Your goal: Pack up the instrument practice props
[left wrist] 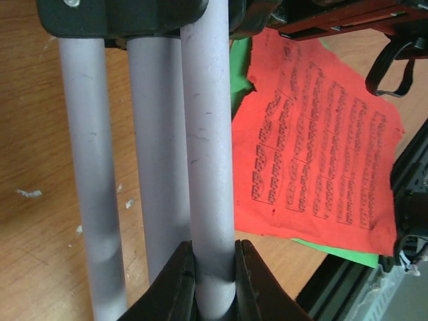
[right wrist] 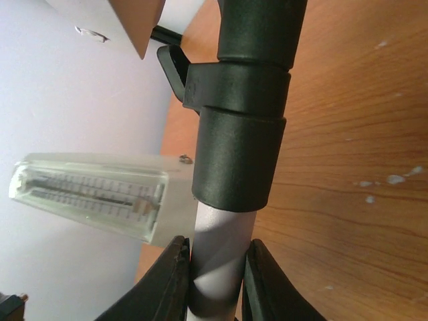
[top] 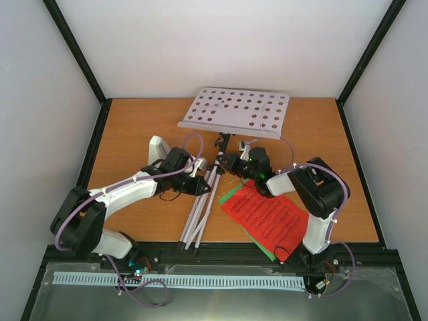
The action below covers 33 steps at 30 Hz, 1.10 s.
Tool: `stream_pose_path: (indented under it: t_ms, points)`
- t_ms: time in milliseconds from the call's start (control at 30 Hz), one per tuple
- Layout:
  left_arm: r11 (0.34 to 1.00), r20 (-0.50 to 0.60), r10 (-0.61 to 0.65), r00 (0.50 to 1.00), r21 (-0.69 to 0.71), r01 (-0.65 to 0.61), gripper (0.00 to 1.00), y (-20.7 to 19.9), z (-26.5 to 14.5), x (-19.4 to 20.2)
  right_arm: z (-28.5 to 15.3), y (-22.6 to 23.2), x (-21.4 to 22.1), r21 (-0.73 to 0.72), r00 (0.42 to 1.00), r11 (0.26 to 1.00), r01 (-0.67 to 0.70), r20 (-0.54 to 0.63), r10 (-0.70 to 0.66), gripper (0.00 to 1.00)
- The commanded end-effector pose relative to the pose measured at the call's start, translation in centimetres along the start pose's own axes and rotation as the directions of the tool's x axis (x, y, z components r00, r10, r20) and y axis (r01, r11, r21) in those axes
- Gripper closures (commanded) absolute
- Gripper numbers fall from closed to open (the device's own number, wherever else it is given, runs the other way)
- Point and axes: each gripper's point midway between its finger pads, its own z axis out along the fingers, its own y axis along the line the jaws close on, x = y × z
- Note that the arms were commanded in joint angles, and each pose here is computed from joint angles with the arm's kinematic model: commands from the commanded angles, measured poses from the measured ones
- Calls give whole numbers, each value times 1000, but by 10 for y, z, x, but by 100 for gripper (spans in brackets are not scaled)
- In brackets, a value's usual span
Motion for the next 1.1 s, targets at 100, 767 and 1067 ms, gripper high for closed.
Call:
stream_pose_path:
  t_ms: [100, 767, 1067]
  points:
    - [968, 256, 238, 937, 19, -250, 100, -30, -12, -72, 9, -10, -11, 36, 984, 986, 165, 59, -167, 97]
    - [984, 218, 176, 960, -19, -176, 100, -8, 6, -63, 0, -32, -7, 122, 984, 981, 151, 75, -161, 59]
    - [987, 204, 161, 966, -46, -155, 100, 3, 13, -59, -25, -32, -8, 181, 975, 968, 172, 109, -194, 42]
